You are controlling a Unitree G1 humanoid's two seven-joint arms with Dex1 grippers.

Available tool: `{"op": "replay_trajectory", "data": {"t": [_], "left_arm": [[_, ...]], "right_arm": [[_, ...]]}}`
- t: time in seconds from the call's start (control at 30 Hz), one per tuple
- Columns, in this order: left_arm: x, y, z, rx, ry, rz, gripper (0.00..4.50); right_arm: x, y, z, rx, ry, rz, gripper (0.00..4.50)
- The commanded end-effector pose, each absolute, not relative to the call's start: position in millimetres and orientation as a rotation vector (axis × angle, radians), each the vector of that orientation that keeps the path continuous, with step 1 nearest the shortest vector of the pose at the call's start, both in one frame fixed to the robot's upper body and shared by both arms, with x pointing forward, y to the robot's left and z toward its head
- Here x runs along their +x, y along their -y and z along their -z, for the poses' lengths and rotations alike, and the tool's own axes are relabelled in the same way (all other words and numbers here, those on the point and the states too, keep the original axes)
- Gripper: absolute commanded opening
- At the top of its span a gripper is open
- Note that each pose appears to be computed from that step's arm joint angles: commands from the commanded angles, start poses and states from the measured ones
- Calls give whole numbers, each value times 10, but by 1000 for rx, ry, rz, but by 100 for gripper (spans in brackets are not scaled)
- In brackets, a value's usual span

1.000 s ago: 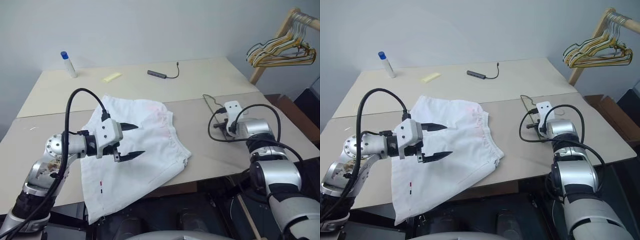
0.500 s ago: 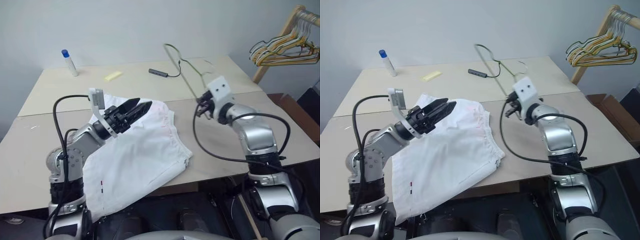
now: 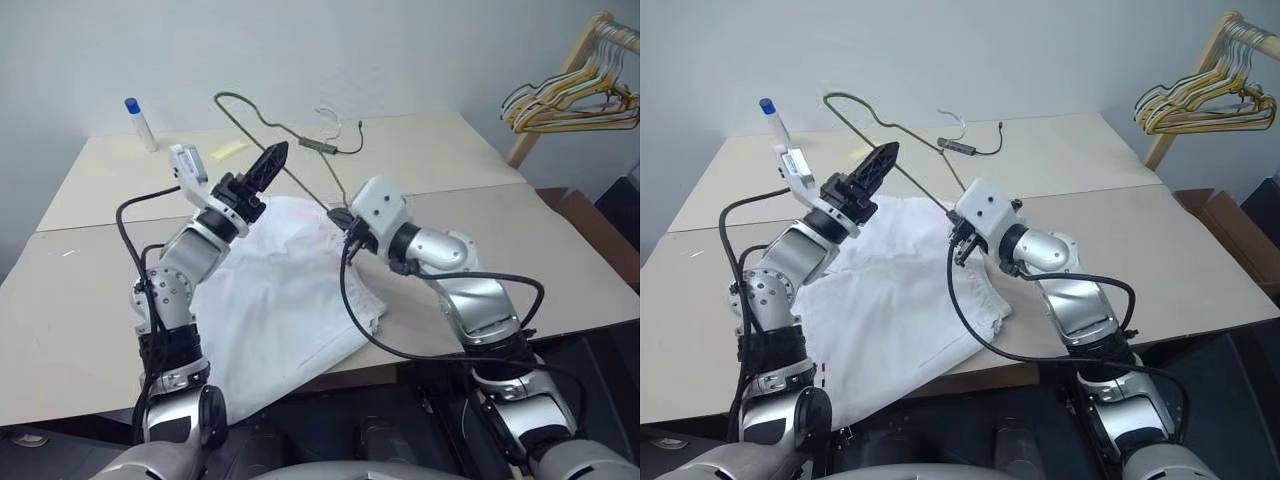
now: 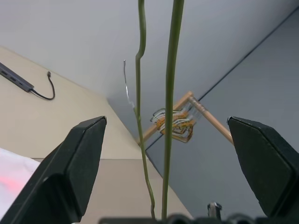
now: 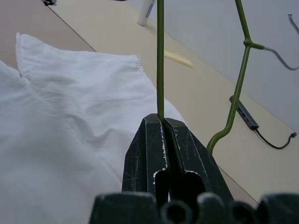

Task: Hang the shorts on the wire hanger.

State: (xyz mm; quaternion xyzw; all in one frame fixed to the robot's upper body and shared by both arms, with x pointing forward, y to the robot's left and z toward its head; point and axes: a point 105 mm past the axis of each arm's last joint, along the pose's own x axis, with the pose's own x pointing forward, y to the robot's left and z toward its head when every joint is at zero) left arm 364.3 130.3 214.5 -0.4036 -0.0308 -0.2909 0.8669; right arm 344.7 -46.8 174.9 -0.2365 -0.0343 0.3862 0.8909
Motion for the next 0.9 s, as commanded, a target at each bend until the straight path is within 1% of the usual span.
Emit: {"op": "replay_trajectory", "data": {"t": [0.03,0.17,0.2,0.43,0.6,0.7,0.8,0.9], "left_arm": [[3664,-1299,-2249,-826,102,606,388],[3687,-1322,-2196,-857,83,579,268],[3697,-1332,-2184,-865,78,570,228],[3728,-1316,-2150,-865,58,555,2],[3735,-1336,-2141,-818,68,536,2],[3710,-1323,-2172,-754,96,548,0],[3677,-1343,-2252,-751,147,583,0],[3662,-1413,-2327,-734,189,616,0]], "right_arm": [[3382,432,-1887,-556,162,-808,0],[3387,424,-1851,-587,171,-796,0],[3383,415,-1845,-602,179,-797,0],[3377,376,-1881,-694,283,-761,0],[3377,373,-1901,-744,329,-755,0],[3375,372,-1920,-782,362,-748,79],[3379,385,-1953,-793,383,-741,182],[3358,431,-2039,-745,391,-762,277]]}}
